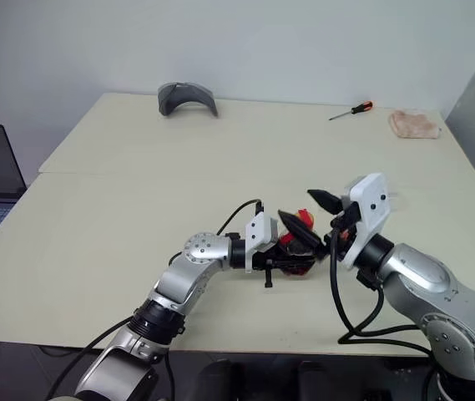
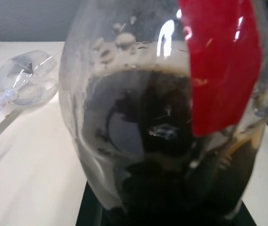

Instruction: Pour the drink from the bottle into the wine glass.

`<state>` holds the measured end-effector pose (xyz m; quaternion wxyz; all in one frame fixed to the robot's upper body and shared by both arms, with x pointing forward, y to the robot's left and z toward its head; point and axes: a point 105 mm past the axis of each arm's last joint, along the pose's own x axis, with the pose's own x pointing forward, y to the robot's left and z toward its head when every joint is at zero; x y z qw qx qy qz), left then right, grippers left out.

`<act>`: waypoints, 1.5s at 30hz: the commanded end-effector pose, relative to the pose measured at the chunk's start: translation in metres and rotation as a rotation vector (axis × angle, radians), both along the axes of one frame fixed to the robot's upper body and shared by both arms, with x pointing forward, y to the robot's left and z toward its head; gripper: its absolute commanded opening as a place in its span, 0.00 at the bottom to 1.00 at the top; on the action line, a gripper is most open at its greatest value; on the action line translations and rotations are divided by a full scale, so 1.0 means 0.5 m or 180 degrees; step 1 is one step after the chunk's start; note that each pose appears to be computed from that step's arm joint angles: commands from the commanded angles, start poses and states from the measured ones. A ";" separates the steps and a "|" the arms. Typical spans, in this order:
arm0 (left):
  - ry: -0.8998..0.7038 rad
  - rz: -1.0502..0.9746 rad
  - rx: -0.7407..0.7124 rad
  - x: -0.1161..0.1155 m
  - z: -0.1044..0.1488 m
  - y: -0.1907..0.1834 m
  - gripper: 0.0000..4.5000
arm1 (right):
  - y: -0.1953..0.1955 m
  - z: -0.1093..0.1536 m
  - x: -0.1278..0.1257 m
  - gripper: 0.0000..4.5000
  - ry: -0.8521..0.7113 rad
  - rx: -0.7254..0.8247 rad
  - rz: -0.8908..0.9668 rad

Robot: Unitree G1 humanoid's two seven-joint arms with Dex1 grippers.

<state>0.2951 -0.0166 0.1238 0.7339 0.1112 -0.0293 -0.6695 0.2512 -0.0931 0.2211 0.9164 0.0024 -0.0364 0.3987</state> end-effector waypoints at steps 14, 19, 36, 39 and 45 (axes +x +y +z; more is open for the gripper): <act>-0.0221 -0.0116 -0.0086 -0.007 0.029 -0.009 0.17 | -0.129 -0.012 -0.031 0.82 0.0178 -0.0290 -0.0221; -0.0221 -0.0116 -0.0087 -0.006 0.028 -0.011 0.17 | -0.078 -0.009 -0.054 0.82 0.0265 -0.0215 0.0164; -0.0228 -0.0102 -0.0084 -0.006 0.028 -0.010 0.17 | -0.098 -0.020 0.014 0.82 0.0036 -0.0183 -0.0369; -0.0223 -0.0087 -0.0083 -0.005 0.027 -0.008 0.17 | -0.114 -0.023 -0.008 0.82 0.0157 -0.0115 -0.0245; -0.0215 -0.0075 -0.0079 -0.003 0.026 -0.006 0.17 | -0.125 -0.023 -0.056 0.82 0.0442 -0.0019 0.0096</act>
